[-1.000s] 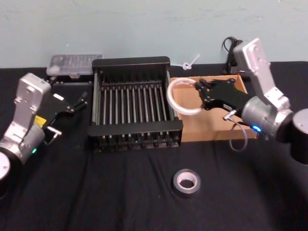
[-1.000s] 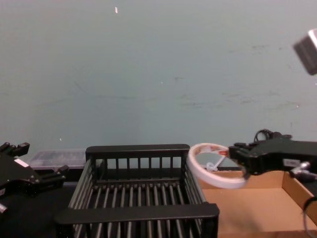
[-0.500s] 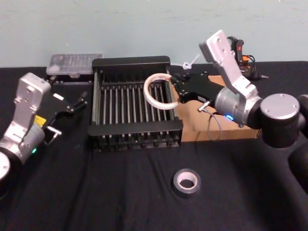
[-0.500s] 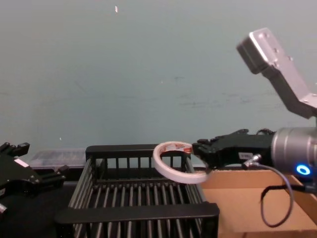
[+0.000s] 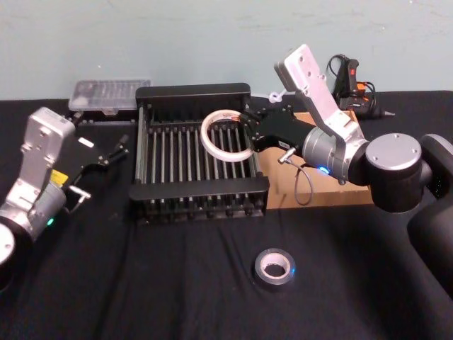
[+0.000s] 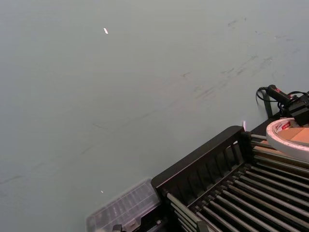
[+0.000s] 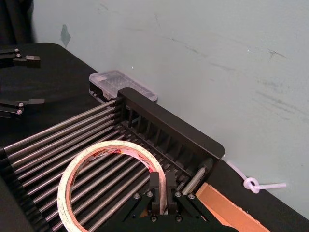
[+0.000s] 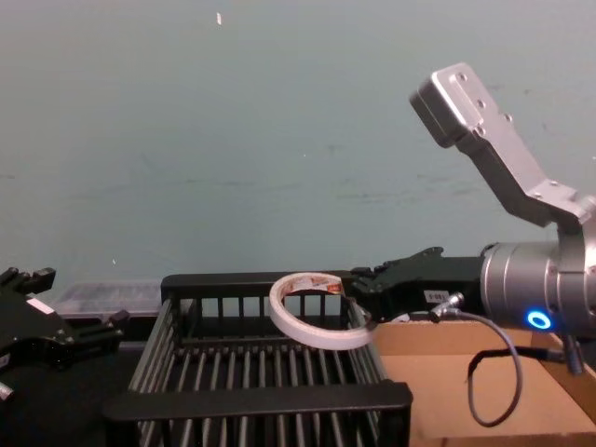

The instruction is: Pick up the white tape and place it into the black box , Pick up the silver tape and place it into the brown box.

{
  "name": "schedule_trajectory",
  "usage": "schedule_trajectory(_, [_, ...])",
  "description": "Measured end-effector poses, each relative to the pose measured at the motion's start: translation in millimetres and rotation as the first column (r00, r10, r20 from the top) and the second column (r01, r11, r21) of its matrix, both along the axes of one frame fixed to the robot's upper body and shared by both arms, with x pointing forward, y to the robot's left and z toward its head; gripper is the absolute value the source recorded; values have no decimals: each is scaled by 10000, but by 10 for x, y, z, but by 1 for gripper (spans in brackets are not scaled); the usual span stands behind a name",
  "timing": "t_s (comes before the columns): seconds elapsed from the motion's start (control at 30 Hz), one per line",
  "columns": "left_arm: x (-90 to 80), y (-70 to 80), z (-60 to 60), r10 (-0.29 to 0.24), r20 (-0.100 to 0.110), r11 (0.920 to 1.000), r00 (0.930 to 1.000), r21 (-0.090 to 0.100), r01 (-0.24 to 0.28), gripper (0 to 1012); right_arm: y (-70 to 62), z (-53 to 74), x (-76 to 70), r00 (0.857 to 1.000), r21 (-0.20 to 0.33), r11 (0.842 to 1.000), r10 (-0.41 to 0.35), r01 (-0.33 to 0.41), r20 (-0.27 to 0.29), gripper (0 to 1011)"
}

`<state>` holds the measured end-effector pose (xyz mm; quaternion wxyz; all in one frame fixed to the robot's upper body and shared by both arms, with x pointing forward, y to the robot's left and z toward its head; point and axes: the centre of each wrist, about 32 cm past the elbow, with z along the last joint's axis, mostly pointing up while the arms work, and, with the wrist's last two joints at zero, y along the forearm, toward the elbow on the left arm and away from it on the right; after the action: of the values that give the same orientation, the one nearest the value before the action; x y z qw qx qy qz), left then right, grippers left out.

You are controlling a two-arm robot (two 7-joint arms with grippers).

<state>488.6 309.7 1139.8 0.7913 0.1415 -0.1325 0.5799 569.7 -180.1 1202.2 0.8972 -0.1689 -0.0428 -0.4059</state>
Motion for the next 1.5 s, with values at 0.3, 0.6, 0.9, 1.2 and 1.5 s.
schedule_trajectory(0.3, [0,0,0,0,0,10000,10000,1,0,1001,-6,2,-5,10000,1,10000,-1,1,8,80])
schedule_trajectory(0.6, [0,0,0,0,0,10000,10000,0,0,1001,-9,2,-8,10000,20,10000,-9,9,5,237])
schedule_trajectory(0.9, [0,0,0,0,0,10000,10000,0,0,1001,-12,3,-10,10000,25,10000,-21,21,3,487])
schedule_trajectory(1.2, [0,0,0,0,0,10000,10000,0,0,1001,-14,1,-12,10000,30,10000,-21,21,-1,808])
schedule_trajectory(1.5, [0,0,0,0,0,10000,10000,0,0,1001,-13,1,-12,10000,35,10000,-19,19,-4,1003])
